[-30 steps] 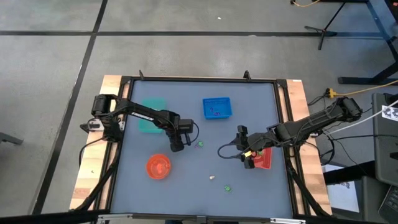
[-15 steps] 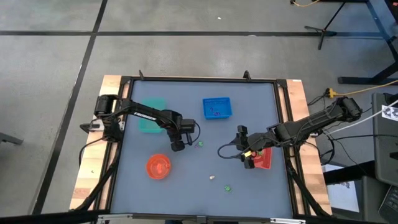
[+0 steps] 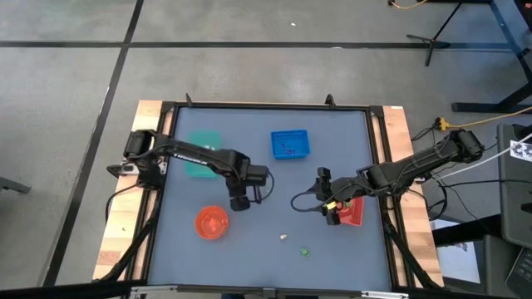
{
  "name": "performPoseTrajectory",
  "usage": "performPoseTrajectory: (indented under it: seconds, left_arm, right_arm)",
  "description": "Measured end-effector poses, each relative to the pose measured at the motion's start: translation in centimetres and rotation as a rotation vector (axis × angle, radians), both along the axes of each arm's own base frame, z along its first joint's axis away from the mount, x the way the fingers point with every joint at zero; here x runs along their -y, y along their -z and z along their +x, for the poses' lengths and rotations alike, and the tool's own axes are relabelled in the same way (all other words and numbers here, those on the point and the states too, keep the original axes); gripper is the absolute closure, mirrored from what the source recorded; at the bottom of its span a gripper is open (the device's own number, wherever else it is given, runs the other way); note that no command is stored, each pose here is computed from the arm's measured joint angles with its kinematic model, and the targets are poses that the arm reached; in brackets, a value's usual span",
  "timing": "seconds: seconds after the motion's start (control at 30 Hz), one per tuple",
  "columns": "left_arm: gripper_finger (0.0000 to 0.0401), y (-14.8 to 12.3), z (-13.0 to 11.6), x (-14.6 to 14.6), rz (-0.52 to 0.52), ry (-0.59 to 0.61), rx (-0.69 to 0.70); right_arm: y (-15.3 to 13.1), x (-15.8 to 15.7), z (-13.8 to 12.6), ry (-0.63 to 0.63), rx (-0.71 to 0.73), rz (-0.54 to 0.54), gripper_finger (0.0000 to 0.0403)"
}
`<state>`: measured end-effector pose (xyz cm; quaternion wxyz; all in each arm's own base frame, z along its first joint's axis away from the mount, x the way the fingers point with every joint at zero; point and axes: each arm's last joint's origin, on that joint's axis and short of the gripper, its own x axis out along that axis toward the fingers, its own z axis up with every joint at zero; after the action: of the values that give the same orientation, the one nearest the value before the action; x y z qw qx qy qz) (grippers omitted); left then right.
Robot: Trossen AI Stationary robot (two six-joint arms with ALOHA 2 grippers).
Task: Sort Halloween decoration
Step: Put the orange pumpkin toy into the orange bowl, then put the purple hat toy into the blue bin
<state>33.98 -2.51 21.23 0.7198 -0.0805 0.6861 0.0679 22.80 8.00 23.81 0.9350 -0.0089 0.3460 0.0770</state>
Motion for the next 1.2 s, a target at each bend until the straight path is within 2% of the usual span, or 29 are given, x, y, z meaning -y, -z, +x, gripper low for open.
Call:
performPoseTrajectory:
  seconds: [0.2, 0.5, 0.73, 0.87, 1.03, 1.2]
  left_arm:
    - [0.0319, -0.2, -0.7, 3.8, -0.095, 0.033, -0.037]
    - [0.0318, -0.3, -3.1, 8.9, -0.058, 0.005, -0.149]
    - [0.0318, -0.3, -4.5, 12.2, -0.008, 0.010, -0.140]
    - [0.0315, -0.3, -5.1, 13.2, 0.034, -0.033, -0.119]
    - [0.0277, -0.3, -5.3, 13.6, 0.040, -0.113, -0.119]
    - [0.0227, -0.3, -5.3, 13.6, 0.041, -0.117, -0.118]
  right_arm:
    - [0.0, 0.0, 0.0, 0.000, 0.000, 0.000, 0.0139]
    - [0.0, 0.0, 0.0, 0.000, 0.000, 0.000, 0.0139]
    - [0.0, 0.0, 0.0, 0.000, 0.000, 0.000, 0.0139]
    - [0.0, 0.0, 0.0, 0.000, 0.000, -0.001, 0.0139]
    - [0.0, 0.0, 0.0, -0.004, 0.000, -0.005, 0.0139]
    - [0.0, 0.0, 0.0, -0.004, 0.000, -0.005, 0.0139]
